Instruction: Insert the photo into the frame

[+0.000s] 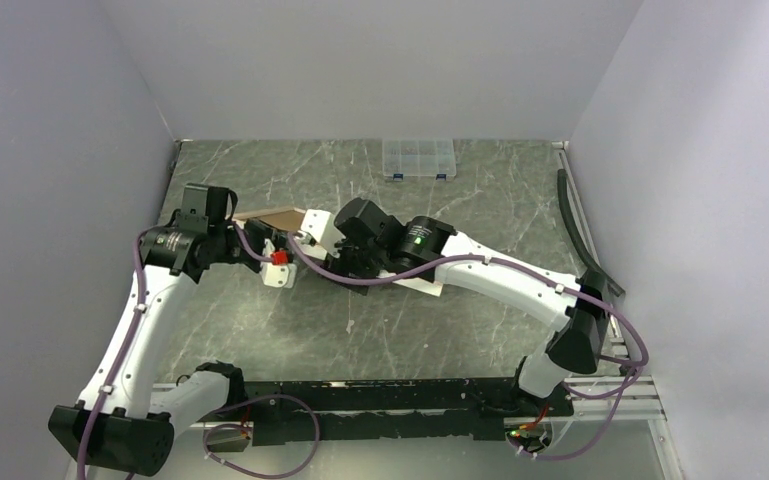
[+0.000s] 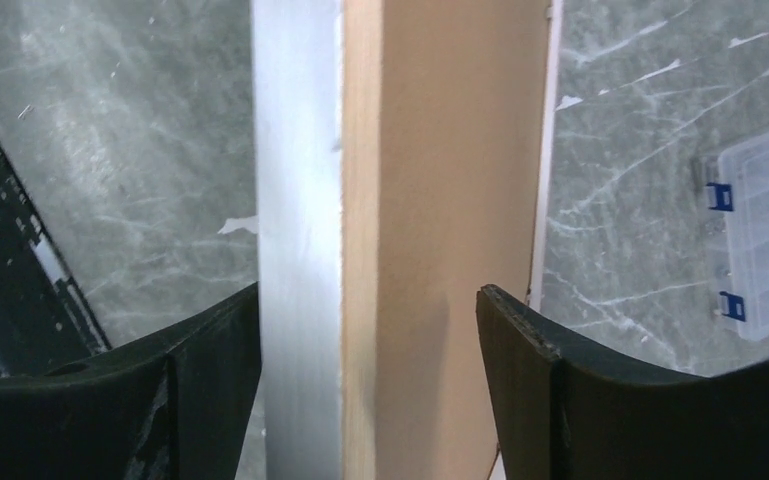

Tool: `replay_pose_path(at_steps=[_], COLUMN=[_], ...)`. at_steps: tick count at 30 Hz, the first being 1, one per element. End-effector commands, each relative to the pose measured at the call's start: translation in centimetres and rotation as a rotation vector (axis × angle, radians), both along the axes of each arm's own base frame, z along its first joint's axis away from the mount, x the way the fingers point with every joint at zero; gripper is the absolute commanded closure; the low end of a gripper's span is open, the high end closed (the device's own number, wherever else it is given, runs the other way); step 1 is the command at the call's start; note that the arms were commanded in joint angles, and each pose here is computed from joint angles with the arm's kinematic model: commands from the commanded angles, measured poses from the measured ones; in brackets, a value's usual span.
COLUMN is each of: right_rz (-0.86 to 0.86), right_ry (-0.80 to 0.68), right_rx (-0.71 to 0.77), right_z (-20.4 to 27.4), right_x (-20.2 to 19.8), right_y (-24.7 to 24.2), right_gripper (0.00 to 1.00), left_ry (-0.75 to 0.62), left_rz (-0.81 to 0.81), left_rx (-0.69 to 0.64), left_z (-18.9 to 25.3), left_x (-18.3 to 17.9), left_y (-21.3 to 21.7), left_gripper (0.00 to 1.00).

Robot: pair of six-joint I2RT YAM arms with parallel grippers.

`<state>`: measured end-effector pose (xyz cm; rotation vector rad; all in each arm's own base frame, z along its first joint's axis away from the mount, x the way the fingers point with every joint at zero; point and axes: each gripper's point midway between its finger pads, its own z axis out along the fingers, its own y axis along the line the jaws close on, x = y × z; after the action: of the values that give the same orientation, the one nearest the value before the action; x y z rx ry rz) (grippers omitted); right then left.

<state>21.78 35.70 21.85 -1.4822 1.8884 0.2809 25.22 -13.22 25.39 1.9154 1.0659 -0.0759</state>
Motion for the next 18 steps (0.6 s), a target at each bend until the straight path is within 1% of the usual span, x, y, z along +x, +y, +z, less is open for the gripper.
replay_pose_path(at_steps=[1, 5, 6, 8, 10, 12, 13, 14, 15, 17, 18], right_rz=[-0.031, -0.050, -0.052, -0.060, -0.069, -0.083, -0.088, -0.097, -0.108, -0.120, -0.124], right_ry=[-0.116, -0.119, -0.120, -0.122, -0.123, -0.117, -0.114, -0.111, -0.107, -0.084, -0.064], right_rx=[0.105, 0.124, 0.132, 0.149, 0.164, 0.178, 0.187, 0.199, 0.213, 0.267, 0.296], right_z=[2.7, 3.3, 3.5, 4.0, 4.4, 4.9, 5.2, 5.5, 6.0, 7.5, 8.3], right_x=[2.5, 2.9, 3.0, 3.0, 3.2, 3.3, 3.4, 3.5, 3.7, 3.9, 4.1], right_y=[2.2, 2.7, 2.7, 2.7, 2.7, 2.7, 2.7, 2.7, 2.6, 2.8, 2.8], right_gripper=[0.26, 0.38, 0.43, 0.58, 0.68, 0.73, 0.74, 0.75, 0.77, 0.78, 0.78], left_ry=[-0.059, -0.063, -0.064, -0.065, -0.059, -0.063, -0.068, -0.074, -0.080, -0.077, -0.068], left_rz=[-0.017, -0.007, -0.004, 0.001, 0.008, 0.011, 0.010, 0.011, 0.016, 0.038, 0.056], left_rx=[-0.085, -0.084, -0.086, -0.096, -0.109, -0.118, -0.120, -0.121, -0.122, -0.135, -0.150], left_z=[2.8, 2.7, 2.8, 3.0, 3.2, 3.4, 3.5, 3.6, 3.9, 4.5, 5.0], left_x=[-0.4, -0.6, -0.6, -0.6, -0.6, -0.6, -0.6, -0.7, -0.7, -0.6, -0.6], left_y=[-0.9, -0.7, -0.7, -0.8, -0.8, -0.9, -0.9, -0.9, -0.8, -0.7, -0.7], left_gripper=[0.95, 0.94, 0.94, 0.90, 0.82, 0.71, 0.48, 0.36, 0.30, 0.14, 0.08])
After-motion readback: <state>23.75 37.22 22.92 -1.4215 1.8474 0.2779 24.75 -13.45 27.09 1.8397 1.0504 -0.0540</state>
